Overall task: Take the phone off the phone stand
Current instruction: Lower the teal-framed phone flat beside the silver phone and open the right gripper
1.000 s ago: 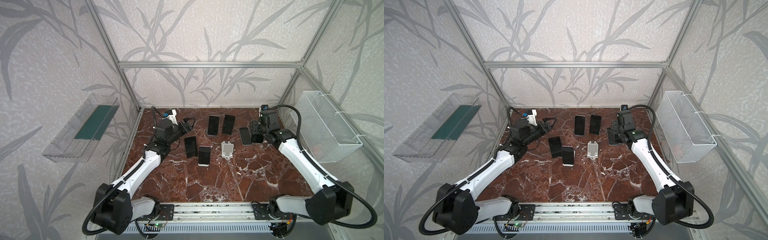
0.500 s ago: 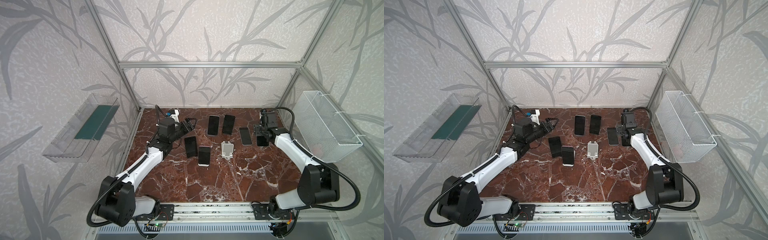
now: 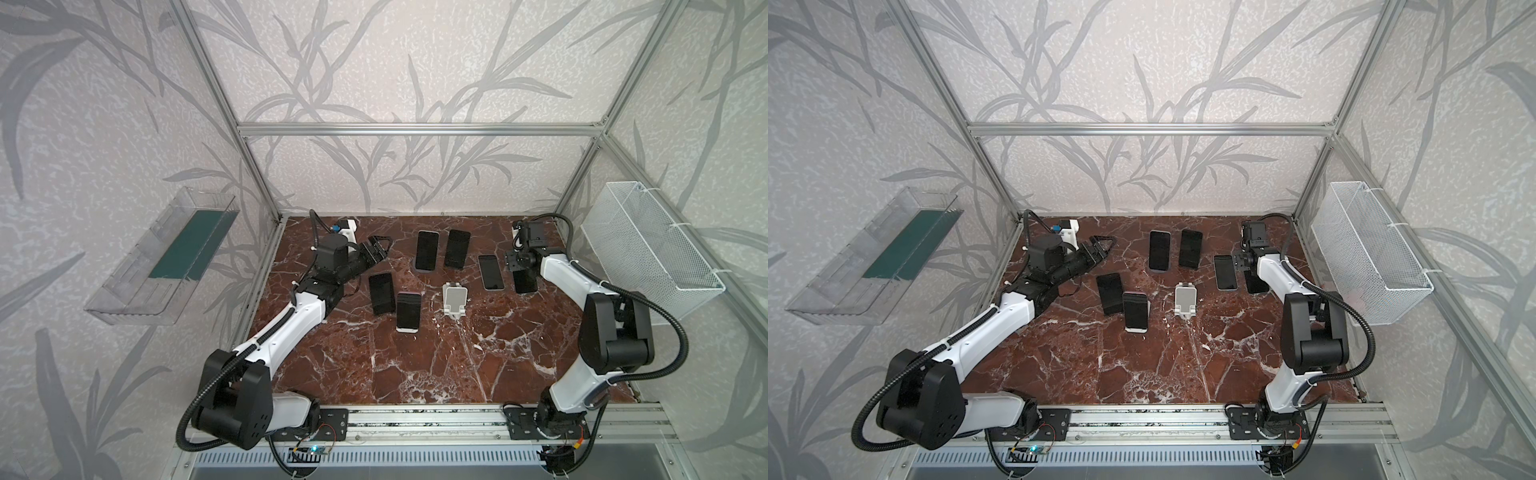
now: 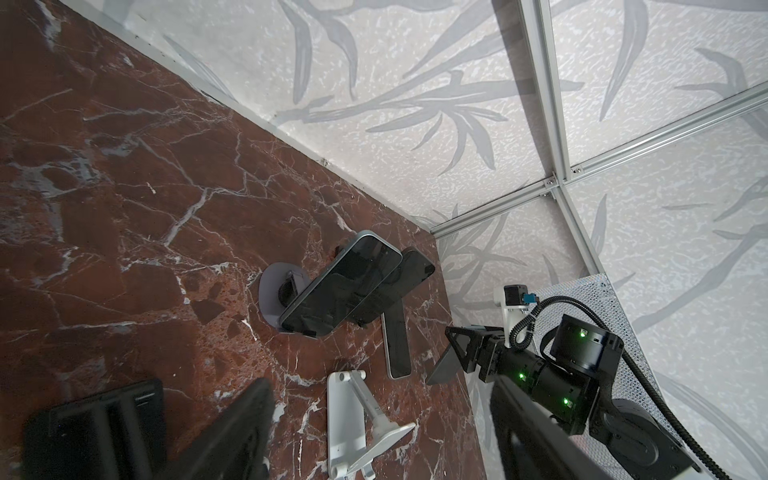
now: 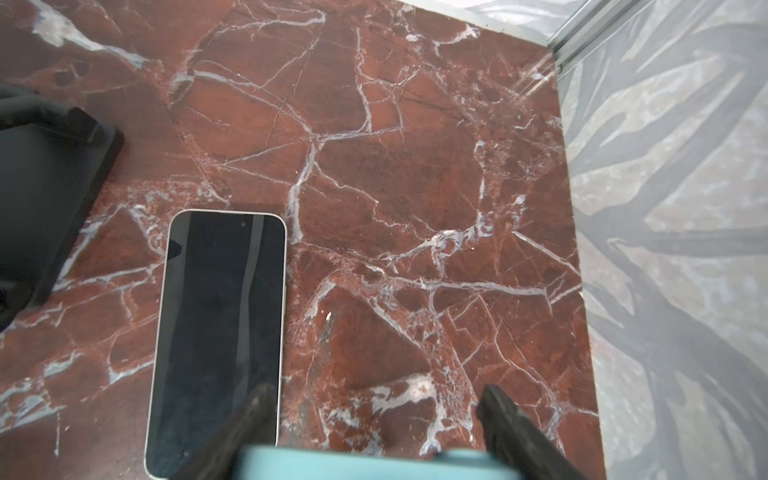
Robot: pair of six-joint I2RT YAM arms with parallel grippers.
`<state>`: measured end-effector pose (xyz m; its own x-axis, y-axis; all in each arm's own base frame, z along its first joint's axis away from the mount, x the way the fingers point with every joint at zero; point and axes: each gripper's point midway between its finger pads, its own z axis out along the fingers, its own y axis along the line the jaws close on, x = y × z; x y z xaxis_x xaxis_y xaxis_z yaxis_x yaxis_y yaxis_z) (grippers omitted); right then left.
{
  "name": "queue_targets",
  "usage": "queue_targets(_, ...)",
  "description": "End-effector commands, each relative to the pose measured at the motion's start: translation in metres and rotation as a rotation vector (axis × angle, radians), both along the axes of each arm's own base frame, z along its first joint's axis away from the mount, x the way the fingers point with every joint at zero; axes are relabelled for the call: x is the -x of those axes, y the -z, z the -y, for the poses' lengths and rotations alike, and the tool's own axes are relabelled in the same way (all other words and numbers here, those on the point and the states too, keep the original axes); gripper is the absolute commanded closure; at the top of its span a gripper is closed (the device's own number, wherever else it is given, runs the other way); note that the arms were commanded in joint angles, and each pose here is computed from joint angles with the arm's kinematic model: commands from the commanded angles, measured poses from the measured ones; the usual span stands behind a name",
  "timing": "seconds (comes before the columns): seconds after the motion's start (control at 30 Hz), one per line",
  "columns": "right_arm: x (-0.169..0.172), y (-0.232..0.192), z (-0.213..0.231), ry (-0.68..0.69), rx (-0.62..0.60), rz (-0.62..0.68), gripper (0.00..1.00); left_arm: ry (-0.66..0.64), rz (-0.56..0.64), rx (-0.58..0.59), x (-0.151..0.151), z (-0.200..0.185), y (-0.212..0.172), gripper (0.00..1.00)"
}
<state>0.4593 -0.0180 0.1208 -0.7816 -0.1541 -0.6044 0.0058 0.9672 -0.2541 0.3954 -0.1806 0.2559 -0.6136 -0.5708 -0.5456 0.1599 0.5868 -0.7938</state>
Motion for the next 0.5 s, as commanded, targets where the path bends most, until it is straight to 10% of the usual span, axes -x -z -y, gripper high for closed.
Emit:
queue_targets(0.0,-0.011,-0.004,-0.003,-0.023,-0.048,-0.008,0.3,0.003,0.032,0.017,-0.004,0.0,-0.014,0.18)
queue_targets(0.47,-0.016,0.03,0.001,-0.016,-0.114,-0.11,0.3,0.002,0.037,0.021,-0.003,0.0,-0.016,0.18)
